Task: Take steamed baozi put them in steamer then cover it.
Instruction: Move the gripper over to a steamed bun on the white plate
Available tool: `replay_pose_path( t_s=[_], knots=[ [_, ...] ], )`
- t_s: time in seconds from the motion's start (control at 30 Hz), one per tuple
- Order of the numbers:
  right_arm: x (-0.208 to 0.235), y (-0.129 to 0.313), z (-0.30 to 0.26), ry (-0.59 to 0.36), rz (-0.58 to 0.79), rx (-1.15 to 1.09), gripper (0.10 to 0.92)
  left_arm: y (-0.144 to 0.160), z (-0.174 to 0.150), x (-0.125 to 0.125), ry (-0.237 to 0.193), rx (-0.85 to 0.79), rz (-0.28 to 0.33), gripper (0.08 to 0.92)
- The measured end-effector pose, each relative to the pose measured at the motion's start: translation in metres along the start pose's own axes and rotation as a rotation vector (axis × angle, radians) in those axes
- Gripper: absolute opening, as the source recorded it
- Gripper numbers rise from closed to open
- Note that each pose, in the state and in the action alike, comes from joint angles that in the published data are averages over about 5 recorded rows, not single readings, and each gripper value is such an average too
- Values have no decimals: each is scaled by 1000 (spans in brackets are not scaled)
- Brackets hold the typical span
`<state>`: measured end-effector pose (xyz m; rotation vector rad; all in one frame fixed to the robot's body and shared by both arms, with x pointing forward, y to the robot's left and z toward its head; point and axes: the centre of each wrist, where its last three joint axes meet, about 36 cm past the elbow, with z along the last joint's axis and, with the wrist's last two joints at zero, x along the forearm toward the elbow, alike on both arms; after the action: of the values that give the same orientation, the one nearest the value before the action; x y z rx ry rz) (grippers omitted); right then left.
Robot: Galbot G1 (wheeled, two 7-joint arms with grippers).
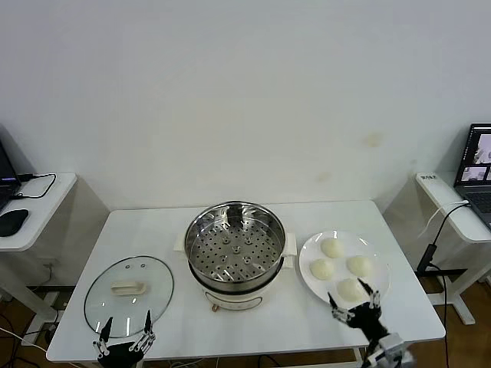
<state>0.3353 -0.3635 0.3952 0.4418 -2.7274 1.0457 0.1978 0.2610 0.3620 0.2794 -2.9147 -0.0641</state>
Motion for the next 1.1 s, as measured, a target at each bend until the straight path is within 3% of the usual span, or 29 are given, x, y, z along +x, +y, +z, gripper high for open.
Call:
replay_pose_path(
  t_s=[0.27,0.6,1.1],
  knots=[
    [-45,-69,-7,-13,-101,293,823,2,-9,-7,2,-40,-3,823],
    [-120,-147,-40,40,-341,557,823,-3,-23,-5,5,-42,4,823],
    [-216,-181,-94,188,-709,717,823,3,-36,-14,-14,-57,-8,823]
  ],
)
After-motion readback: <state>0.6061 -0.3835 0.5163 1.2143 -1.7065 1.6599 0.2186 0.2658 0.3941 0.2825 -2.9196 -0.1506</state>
